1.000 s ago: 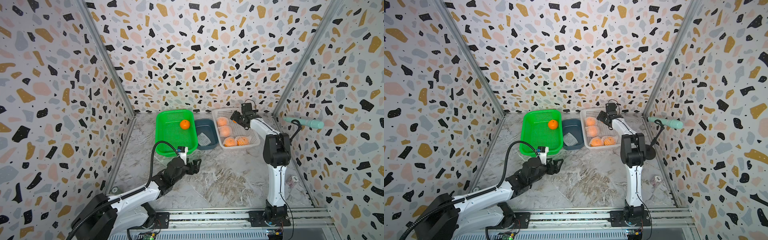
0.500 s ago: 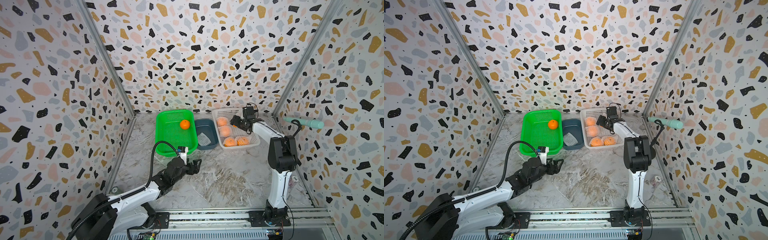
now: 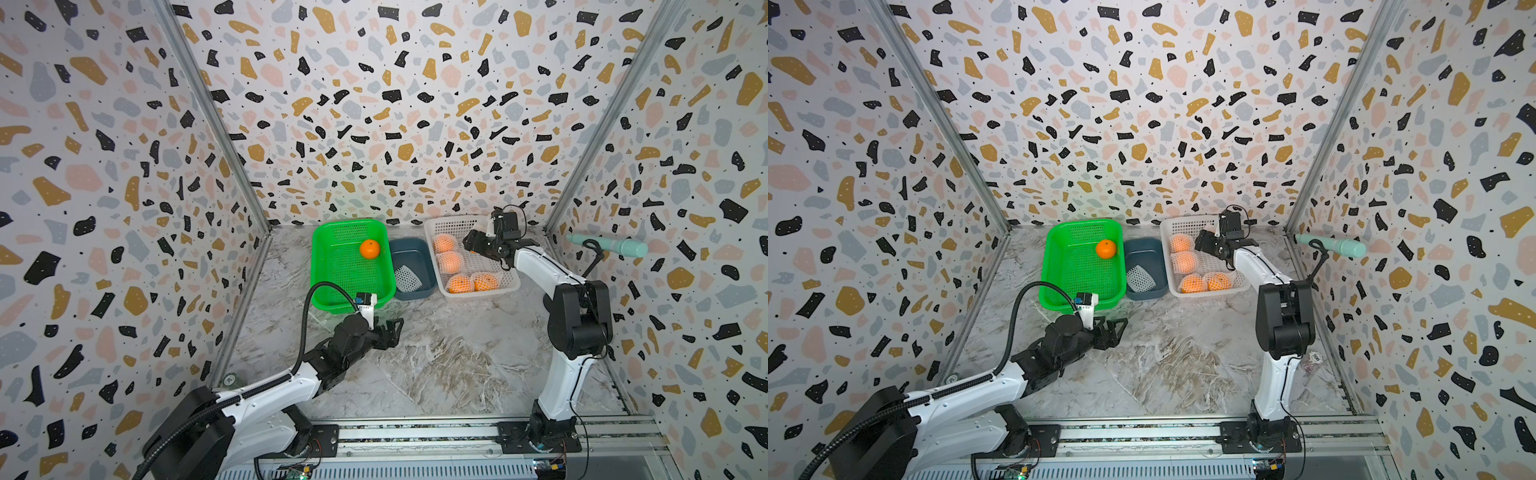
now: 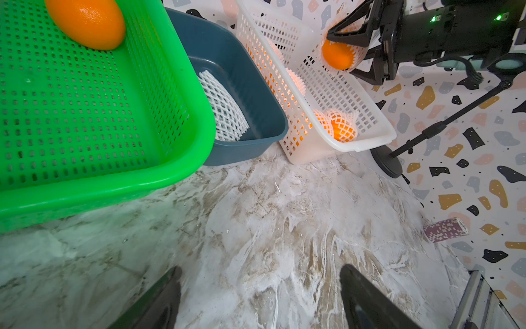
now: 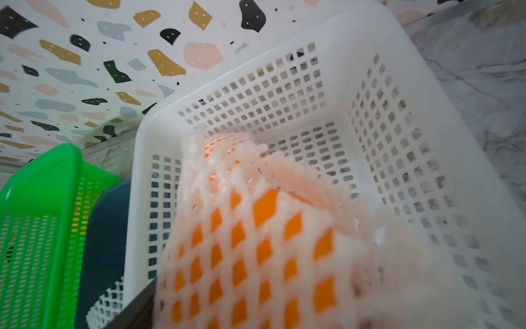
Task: Remove foam nets from oranges
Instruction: Pick up the orange from the basket, then place the orange at the center of the board.
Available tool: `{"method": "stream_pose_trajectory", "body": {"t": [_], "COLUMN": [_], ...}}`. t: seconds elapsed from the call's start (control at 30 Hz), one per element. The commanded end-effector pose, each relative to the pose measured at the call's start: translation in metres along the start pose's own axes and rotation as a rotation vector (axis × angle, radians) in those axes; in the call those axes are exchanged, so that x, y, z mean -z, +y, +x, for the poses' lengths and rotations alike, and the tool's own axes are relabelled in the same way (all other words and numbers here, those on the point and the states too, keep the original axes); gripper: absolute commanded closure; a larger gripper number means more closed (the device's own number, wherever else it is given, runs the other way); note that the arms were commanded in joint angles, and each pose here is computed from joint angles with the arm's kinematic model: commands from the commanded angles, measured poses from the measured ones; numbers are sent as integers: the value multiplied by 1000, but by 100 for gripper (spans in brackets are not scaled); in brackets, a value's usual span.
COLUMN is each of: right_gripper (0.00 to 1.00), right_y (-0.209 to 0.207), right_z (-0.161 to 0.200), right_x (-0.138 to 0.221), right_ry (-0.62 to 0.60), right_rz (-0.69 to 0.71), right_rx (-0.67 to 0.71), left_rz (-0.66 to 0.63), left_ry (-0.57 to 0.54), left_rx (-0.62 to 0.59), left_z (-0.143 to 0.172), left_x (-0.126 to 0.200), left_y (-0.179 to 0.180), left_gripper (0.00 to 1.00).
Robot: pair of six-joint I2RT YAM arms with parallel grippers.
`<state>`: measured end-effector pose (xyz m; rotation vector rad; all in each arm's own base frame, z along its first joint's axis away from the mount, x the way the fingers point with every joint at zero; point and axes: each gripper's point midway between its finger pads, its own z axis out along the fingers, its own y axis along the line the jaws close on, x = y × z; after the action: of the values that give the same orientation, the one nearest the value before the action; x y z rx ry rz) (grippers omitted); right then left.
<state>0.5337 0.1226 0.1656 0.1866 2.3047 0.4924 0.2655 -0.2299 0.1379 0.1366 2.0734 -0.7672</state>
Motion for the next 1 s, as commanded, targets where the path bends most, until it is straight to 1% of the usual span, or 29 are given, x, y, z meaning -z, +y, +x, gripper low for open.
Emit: {"method": "stream_pose_trajectory", "body": {"t": [0.0,0.37,0.67,0.8,0.97], "right_gripper": [17,17,17,17,17], "right_y": [15,56,96,111,127], "right_z": [-3,38,73,98,144], "right_x": [20,50,89,105,120], "right_ry": [-17,29,50,78,150], "right_rz": [-49,-148,-261,-308,-352], "right_rx": [52,149,227,257,297], "left_rz": [27,12,-4,-20,-46], "left_ry": [-33,-30,-30,-32,-40], "left_rx": [-24,-38,-46,-54,-62], "left_z": [-14,-17,-20,-22,-27], "left_x": [0,-3,-5,-6,-5], "left_y": [-11,-11,-10,-9,-6], "left_gripper": [12,12,12,12,12]}}
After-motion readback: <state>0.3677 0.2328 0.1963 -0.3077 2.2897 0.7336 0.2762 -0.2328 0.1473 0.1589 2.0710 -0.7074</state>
